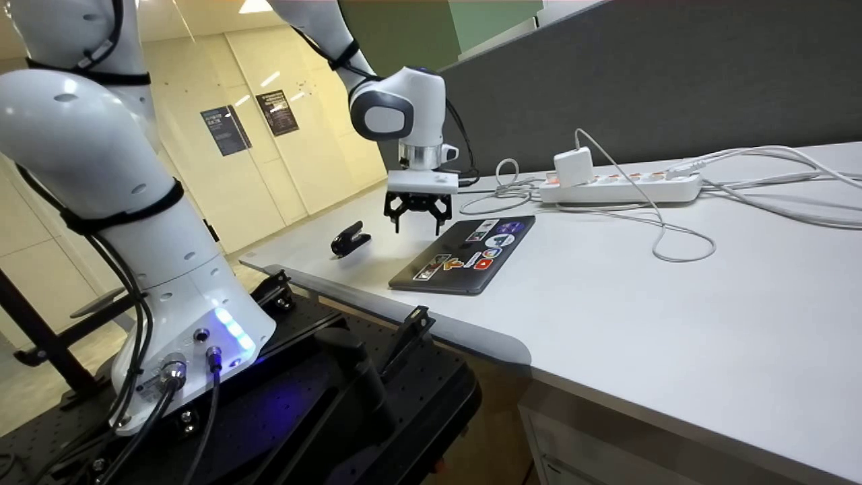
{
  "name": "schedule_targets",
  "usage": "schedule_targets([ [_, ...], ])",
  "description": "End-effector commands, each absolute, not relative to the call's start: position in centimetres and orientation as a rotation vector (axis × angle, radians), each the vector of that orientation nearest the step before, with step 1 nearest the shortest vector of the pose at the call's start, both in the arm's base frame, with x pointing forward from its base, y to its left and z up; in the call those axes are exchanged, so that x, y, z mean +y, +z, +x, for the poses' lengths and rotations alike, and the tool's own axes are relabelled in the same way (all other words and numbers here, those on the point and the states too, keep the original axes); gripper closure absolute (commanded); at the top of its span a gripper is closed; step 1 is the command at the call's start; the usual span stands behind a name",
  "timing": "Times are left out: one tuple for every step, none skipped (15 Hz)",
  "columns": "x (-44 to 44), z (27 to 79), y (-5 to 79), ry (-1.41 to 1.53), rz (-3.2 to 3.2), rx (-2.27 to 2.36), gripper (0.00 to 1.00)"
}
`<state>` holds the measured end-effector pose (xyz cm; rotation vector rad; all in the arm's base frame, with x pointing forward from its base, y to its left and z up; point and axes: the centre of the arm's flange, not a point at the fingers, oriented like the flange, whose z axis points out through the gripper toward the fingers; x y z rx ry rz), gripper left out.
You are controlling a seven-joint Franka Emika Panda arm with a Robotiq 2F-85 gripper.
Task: Close the laptop fully
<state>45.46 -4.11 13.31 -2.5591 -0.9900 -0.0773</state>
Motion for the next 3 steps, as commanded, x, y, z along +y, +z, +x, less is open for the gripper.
schedule_targets([
  [-3.6, 43.2, 16.4, -0.126, -2.618, -0.972, 0.0],
  [-3.4, 42.4, 17.0, -0.11, -2.636, -0.977, 0.0],
  [-3.3, 41.8, 17.5, -0.101, -2.656, -0.955, 0.0],
])
